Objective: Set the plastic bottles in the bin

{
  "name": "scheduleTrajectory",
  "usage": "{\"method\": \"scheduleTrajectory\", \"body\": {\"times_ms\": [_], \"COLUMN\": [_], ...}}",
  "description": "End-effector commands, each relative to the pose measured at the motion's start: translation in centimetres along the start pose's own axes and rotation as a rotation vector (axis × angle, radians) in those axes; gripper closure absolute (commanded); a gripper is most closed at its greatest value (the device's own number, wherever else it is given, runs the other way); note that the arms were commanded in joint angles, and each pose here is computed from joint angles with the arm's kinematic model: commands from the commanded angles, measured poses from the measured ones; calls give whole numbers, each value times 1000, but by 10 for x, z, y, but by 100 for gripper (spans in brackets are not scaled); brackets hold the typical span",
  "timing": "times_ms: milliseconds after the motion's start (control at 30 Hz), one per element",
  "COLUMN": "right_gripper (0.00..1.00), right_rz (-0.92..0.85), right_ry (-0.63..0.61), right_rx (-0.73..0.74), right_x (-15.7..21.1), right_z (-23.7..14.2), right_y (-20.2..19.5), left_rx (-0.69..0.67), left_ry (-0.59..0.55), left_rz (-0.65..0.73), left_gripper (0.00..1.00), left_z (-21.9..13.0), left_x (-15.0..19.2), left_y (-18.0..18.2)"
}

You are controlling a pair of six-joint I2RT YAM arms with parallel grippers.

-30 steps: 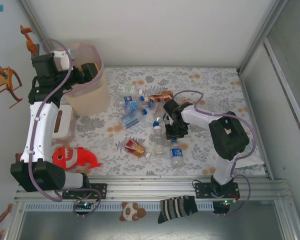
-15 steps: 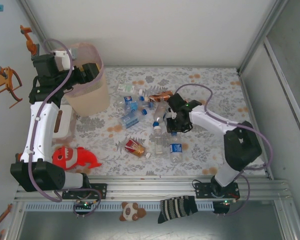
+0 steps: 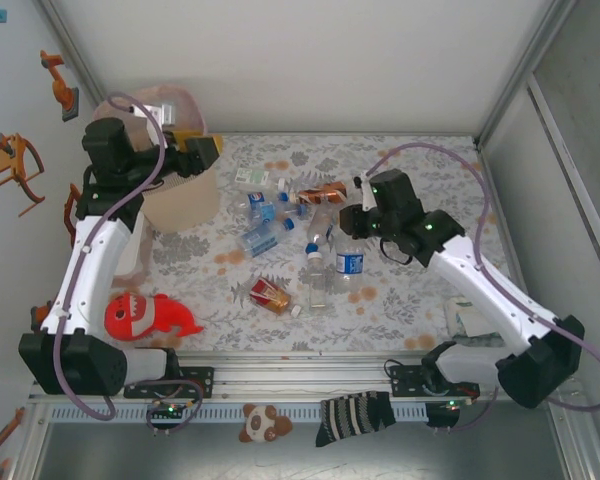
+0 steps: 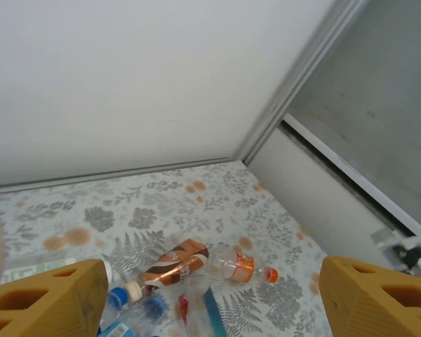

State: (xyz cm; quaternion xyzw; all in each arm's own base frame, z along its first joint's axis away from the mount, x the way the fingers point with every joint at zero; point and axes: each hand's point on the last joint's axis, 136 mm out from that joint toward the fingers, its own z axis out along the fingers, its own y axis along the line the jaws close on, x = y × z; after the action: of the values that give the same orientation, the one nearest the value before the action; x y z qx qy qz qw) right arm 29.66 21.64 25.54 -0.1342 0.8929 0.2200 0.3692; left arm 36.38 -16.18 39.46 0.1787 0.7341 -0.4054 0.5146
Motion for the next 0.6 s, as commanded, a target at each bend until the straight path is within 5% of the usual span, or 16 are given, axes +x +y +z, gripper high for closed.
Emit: {"method": "scheduleTrajectory", "body": {"times_ms": [0, 300, 567], "right_gripper": [77, 83, 92], "right_rz": [-78, -303, -401], "right_ry": [-214, -580, -712], "right_rx": [-104, -341, -464], "right_x": [-50, -97, -119], "right_z": [-36, -112, -150], "right_y": [28, 80, 109], "left_rx": [154, 375, 664], "left_ry": [-71, 22, 97], "left_rz": [159, 271, 369], "left_gripper": [22, 20, 12], "left_z": [-5, 18, 25], "left_x": [-13, 22, 51], "left_y": [-44, -102, -175]}}
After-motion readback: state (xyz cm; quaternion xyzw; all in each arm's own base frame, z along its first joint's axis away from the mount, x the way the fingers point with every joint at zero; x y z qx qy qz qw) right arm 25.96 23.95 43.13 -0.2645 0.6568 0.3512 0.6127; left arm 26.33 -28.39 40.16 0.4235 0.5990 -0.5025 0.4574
